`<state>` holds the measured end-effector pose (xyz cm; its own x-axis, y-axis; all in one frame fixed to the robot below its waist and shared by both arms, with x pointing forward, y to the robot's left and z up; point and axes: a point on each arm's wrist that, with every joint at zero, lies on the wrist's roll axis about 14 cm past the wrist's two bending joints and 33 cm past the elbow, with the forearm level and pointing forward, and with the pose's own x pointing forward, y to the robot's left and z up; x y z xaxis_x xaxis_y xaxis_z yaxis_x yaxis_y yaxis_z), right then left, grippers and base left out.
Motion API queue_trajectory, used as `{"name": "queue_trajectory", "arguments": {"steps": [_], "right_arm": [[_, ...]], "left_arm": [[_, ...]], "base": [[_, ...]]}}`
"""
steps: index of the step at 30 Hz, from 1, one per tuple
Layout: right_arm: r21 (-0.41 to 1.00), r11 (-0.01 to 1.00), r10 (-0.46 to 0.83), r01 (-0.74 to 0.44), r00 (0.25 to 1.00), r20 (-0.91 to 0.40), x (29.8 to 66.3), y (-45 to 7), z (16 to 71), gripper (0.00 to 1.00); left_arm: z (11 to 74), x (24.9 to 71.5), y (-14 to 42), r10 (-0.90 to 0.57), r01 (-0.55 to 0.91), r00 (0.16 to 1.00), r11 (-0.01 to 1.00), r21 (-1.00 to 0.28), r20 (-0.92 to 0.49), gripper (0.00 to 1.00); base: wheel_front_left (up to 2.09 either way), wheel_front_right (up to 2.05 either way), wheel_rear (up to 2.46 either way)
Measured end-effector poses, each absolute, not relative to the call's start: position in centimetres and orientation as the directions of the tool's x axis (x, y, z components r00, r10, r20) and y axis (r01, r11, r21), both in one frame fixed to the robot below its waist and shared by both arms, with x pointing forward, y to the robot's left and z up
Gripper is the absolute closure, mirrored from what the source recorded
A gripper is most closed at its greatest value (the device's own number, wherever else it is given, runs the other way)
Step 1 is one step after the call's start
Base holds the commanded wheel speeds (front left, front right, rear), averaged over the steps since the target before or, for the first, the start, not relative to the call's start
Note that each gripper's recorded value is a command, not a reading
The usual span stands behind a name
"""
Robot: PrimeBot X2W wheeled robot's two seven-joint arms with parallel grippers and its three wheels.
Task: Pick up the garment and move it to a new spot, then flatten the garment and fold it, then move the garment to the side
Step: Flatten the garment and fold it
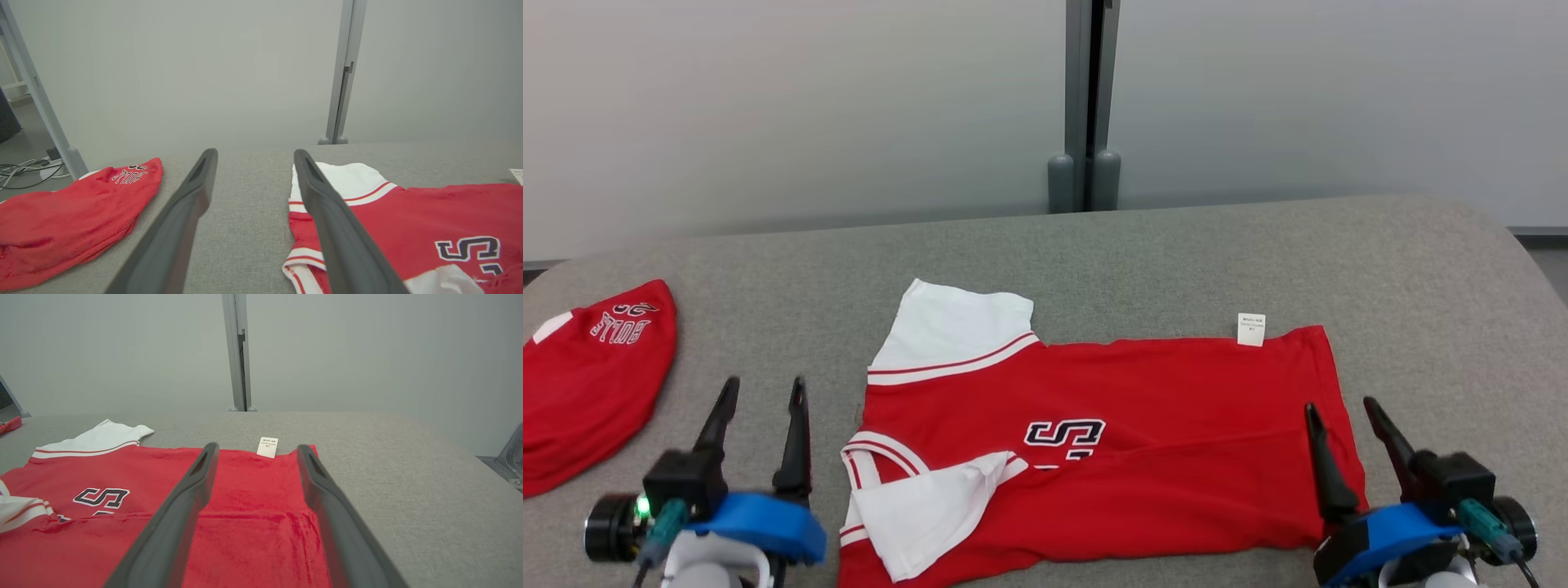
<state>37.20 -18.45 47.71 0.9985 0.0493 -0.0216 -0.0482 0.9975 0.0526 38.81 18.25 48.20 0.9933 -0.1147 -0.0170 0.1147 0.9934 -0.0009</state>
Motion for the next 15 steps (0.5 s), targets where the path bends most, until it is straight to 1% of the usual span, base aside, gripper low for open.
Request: {"name": "queue_trajectory", "arguments": {"steps": [4,7,10,12,15], "right_arm": [[0.004,0.999,0.034,-0.034,0.999,-0.027,40.1,-19.5,48.4,0.0],[-0.016,1.0,0.023,-0.024,1.0,-0.02,42.7,-20.4,49.2,0.0],[-0.055,0.998,0.018,-0.021,0.998,-0.053,44.8,-21.4,48.7,0.0],[-0.065,0.998,0.017,-0.021,0.997,-0.07,45.5,-21.7,48.4,0.0],[-0.074,0.997,0.02,-0.027,0.996,-0.092,47.5,-21.9,47.8,0.0]], "left_arm": [[50.0,43.7,16.8,-0.189,0.189,0.982,0.982,0.027,-0.015,0.0],[50.7,47.1,14.2,-0.281,0.282,0.959,0.959,0.034,-0.036,0.0],[51.0,50.4,12.5,-0.347,0.35,0.935,0.936,0.042,-0.069,0.0],[50.9,51.3,12.0,-0.366,0.37,0.927,0.928,0.042,-0.083,0.0],[49.9,53.6,10.8,-0.415,0.425,0.899,0.904,0.045,-0.137,0.0]], "base": [[0.0,0.0,0.0],[0.0,0.0,0.0],[0.0,0.0,0.0],[0.0,0.0,0.0],[0.0,0.0,0.0]]}}
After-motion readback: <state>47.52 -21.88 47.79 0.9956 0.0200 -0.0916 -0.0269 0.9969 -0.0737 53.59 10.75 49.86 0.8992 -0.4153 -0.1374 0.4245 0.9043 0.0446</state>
